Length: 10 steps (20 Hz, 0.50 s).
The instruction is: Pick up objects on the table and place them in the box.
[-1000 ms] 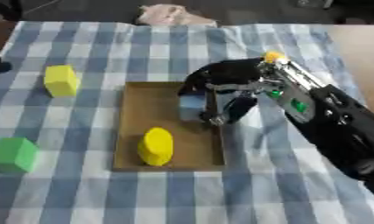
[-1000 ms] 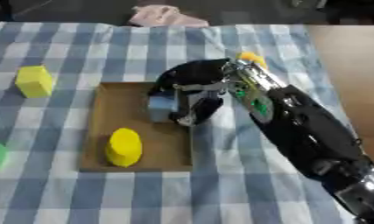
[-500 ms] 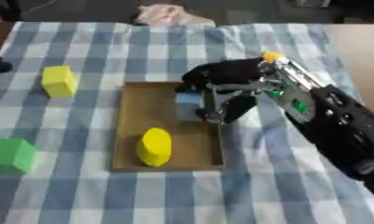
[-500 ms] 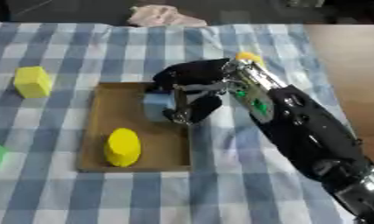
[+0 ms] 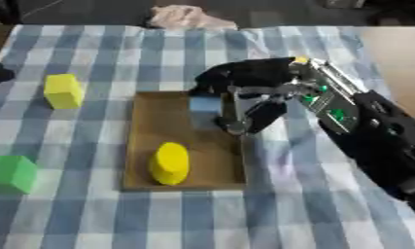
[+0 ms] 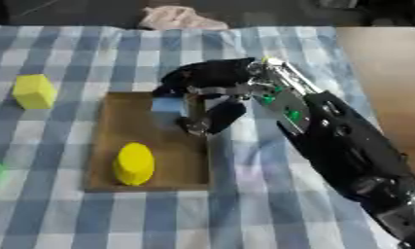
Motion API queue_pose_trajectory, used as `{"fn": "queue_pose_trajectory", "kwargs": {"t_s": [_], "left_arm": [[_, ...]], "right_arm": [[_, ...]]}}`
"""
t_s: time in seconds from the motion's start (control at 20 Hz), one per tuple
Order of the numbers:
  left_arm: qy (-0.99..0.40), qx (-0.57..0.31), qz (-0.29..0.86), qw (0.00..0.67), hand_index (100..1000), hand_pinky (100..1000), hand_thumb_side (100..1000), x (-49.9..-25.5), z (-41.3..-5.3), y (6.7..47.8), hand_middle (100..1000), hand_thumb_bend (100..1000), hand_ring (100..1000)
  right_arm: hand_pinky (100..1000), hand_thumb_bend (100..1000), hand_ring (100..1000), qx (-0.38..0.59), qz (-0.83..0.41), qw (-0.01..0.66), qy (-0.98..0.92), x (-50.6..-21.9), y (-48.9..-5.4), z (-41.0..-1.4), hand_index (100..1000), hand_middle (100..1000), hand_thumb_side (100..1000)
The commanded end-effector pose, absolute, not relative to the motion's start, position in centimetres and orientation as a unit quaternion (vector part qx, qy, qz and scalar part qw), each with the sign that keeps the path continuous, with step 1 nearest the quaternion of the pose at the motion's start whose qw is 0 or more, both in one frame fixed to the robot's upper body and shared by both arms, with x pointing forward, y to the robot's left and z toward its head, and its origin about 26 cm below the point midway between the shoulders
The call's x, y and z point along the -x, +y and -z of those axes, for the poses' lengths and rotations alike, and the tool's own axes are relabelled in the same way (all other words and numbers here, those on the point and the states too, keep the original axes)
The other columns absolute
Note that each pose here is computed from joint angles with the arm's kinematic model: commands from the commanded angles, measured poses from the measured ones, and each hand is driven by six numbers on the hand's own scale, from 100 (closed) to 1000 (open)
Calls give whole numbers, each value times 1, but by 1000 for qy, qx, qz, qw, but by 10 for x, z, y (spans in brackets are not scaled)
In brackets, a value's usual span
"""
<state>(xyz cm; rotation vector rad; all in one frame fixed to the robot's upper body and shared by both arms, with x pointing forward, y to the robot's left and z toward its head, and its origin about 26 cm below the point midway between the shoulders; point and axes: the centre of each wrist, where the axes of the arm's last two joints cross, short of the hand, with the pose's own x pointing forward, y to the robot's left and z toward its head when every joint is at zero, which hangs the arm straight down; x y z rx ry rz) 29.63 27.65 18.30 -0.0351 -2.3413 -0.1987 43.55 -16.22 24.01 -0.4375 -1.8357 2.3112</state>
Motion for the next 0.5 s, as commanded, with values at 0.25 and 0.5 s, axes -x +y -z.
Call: {"fn": "queue_pose_trajectory", "kwargs": {"t_s": [0.25, 0.5], "left_arm": [[-924, 14, 83, 373, 827, 927, 666, -294, -191, 276, 651, 100, 728], [-924, 15, 83, 372, 826, 927, 666, -294, -191, 276, 651, 100, 729]], "right_arm": [[1000, 100, 1000, 142, -795, 71, -586, -434, -168, -249, 1000, 1000, 344], [1000, 100, 1000, 130, -791, 81, -592, -435, -167, -245, 1000, 1000, 315]]}}
